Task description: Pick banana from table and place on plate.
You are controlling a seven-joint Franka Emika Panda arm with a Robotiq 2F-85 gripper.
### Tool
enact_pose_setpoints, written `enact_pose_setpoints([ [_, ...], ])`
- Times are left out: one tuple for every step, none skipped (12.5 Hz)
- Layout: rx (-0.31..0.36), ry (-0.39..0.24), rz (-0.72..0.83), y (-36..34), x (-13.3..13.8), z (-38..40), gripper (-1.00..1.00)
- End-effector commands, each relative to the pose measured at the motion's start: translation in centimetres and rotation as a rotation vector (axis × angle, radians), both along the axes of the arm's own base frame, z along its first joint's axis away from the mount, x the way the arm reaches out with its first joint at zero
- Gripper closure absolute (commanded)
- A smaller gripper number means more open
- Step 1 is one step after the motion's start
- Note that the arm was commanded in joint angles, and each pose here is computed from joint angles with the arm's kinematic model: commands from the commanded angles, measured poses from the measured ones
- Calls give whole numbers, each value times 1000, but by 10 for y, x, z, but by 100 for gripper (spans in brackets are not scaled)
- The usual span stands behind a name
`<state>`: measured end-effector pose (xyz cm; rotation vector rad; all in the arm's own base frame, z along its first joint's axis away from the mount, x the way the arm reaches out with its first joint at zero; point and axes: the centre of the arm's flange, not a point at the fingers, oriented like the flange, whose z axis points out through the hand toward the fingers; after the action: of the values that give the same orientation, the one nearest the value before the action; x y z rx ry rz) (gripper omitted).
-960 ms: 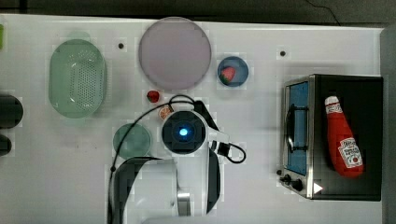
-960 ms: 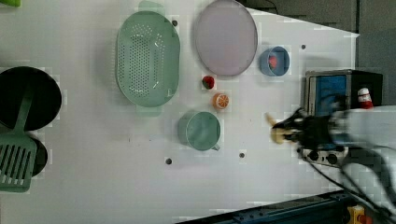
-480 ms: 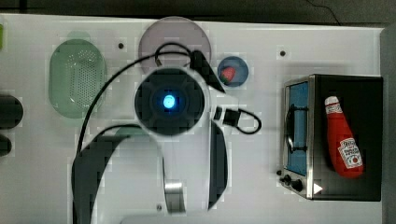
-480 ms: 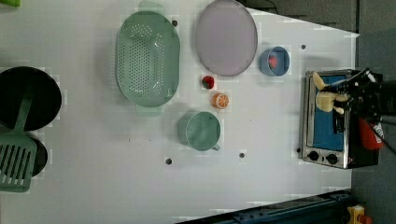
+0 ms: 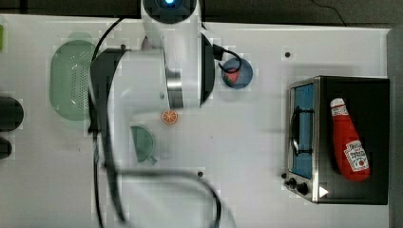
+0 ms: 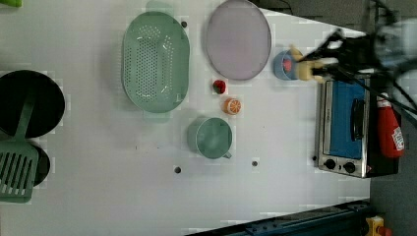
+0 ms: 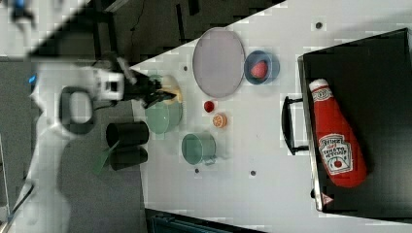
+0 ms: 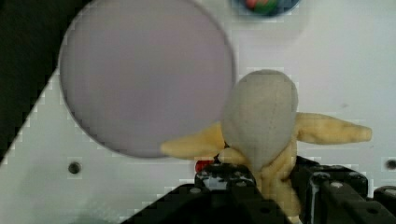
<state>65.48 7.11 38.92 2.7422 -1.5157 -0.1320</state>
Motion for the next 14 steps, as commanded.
enact_pose_setpoints([
  [2, 4, -19, 2, 32, -28, 49],
  [8, -3, -18, 5, 44, -43, 49],
  [14, -21, -17, 9, 55, -57, 49],
  [21, -47, -17, 12, 66, -71, 49],
  [28, -79, -16, 16, 75, -85, 49],
  [33, -102, -17, 18, 82, -97, 49],
  [34, -113, -17, 19, 86, -110, 49],
  [27, -121, -15, 18, 89, -121, 49],
  [9, -140, -11, 14, 92, -129, 43],
  [-2, -160, -8, 10, 95, -135, 24],
  [-3, -165, -9, 9, 96, -139, 1],
  [-3, -164, -8, 10, 95, -141, -21],
  [-1, -178, -9, 10, 97, -139, -44],
  [-1, -168, -7, 11, 96, -140, -67],
])
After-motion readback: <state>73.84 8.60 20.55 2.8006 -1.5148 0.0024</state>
